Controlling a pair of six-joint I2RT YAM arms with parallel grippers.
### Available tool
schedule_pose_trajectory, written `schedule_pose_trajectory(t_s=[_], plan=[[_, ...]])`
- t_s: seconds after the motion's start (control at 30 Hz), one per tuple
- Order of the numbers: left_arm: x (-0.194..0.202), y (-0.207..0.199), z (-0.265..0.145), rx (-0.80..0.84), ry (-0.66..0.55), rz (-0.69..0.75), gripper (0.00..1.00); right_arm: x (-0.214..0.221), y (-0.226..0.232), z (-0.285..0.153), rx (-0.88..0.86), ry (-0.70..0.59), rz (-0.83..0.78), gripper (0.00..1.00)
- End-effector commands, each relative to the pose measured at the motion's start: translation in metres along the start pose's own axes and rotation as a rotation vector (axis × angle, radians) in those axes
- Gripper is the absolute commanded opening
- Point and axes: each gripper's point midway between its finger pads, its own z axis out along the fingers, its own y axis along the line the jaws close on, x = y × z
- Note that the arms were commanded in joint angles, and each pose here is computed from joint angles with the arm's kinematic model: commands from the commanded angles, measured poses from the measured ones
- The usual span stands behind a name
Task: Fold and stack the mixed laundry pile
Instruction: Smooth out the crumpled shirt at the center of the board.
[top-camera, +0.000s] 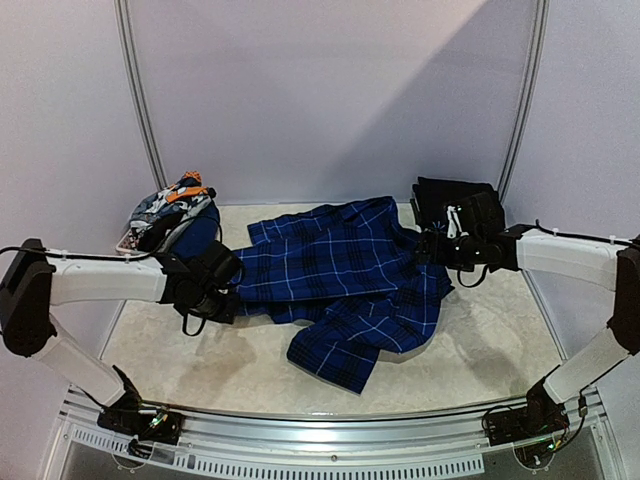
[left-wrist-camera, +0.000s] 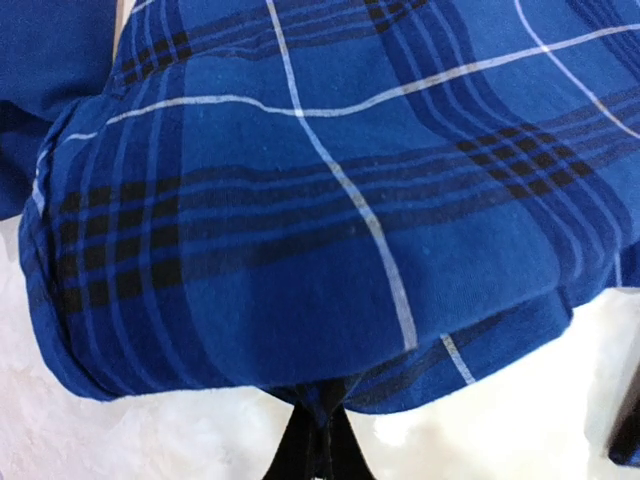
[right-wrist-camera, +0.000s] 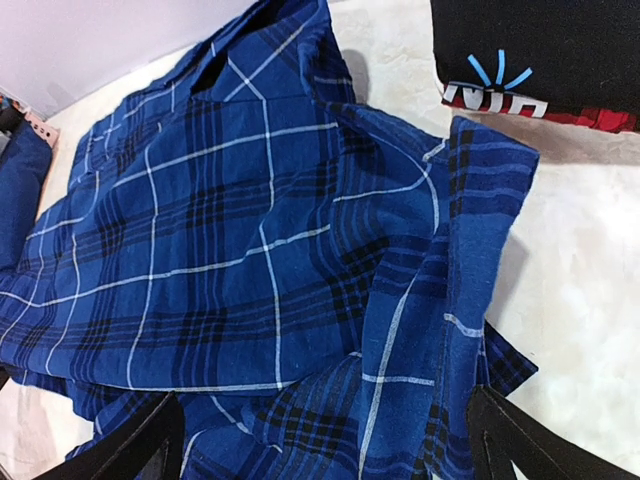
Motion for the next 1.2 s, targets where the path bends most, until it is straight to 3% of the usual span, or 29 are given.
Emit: schedule_pose_trajectory(t_s=[0.0,0.37,0.63,0.87,1.17], plan=[[0.011,-0.003,-0.019,0.041,0.071,-0.008,0.00,-0.004,0.005,-0.005,-0.023,-0.047,0.014,0.99],[0.023,-0.011,-0.073,0.127,0.145,0.013,0.00,0.008,-0.015,0.002,0.069,-0.025,0.018,0.99],[0.011,0.004,-0.117,0.160,0.045,-0.078,0.00,0.010,-0.035,-0.007,0.165,-0.058,0.027,0.99],[0.039,-0.018,-0.072,0.186,0.165,-0.055,0.00,0.025,-0.049,-0.011,0.221,-0.014,0.058,0.99],[0.041,-0.030,-0.038,0.156,0.198,0.016,0.00,0.068,-0.055,-0.039,0.182,0.099,0.103,0.99]])
